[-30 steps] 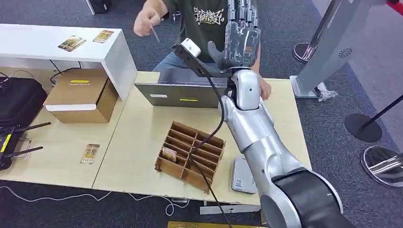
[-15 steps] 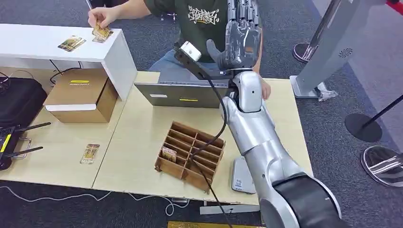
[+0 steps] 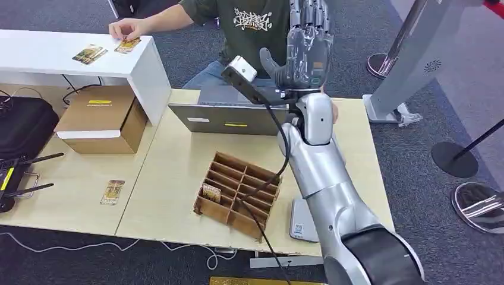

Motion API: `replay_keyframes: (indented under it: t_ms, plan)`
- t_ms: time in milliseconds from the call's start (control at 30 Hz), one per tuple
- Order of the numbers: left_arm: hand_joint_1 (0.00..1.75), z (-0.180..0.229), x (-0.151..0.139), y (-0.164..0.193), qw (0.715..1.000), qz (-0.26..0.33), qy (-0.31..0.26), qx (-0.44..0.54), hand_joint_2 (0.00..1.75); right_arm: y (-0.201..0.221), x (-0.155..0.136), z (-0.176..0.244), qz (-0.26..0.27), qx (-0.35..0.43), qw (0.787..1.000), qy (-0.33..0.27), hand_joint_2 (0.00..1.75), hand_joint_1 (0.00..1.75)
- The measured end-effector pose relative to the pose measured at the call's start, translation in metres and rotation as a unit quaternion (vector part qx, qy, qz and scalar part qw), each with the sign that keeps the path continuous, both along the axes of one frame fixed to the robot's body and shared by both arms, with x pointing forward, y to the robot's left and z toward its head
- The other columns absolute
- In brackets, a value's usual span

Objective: Pass the card to the sensor for recognition and then transmit it.

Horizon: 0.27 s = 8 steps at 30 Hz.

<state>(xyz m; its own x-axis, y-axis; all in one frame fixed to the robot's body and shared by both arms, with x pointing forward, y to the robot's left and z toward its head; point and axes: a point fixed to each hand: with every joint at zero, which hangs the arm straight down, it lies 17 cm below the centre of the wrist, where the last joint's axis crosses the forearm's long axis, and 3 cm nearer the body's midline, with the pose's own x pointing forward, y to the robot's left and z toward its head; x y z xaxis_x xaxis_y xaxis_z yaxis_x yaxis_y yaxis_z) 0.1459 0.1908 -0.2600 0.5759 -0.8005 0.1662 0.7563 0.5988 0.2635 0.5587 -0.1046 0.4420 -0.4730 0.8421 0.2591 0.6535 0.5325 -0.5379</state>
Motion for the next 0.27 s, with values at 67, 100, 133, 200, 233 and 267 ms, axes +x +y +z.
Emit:
replay_keyframes:
  t_ms: [67, 100, 133, 200, 233, 267]
  plan:
    - [0.0, -0.001, -0.004, 0.0, 1.0, 0.004, 0.0, -0.002, 0.0, -0.005, -0.013, -0.005, 0.006, -0.002, 1.0, -0.018, 1.75, 0.0]
    - [0.0, -0.001, -0.005, -0.001, 1.0, 0.005, 0.0, -0.004, 0.0, -0.007, -0.02, -0.012, 0.01, -0.003, 1.0, -0.024, 1.75, 0.0]
    - [0.0, -0.002, -0.007, -0.001, 1.0, 0.006, 0.0, -0.006, 0.0, -0.011, -0.032, -0.018, 0.013, -0.003, 0.999, -0.036, 1.75, 0.0]
    - [0.0, -0.003, -0.011, 0.001, 1.0, 0.013, -0.001, -0.005, 0.0, -0.025, -0.059, -0.031, 0.015, -0.003, 0.998, -0.06, 1.75, 0.0]
    - [0.0, -0.004, -0.012, 0.004, 1.0, 0.017, -0.002, -0.003, 0.0, -0.031, -0.072, -0.038, 0.015, -0.005, 0.997, -0.072, 1.75, 0.0]
    - [0.0, -0.004, -0.014, 0.006, 1.0, 0.022, -0.005, 0.002, 0.0, -0.04, -0.087, -0.043, 0.013, -0.004, 0.996, -0.083, 1.75, 0.0]
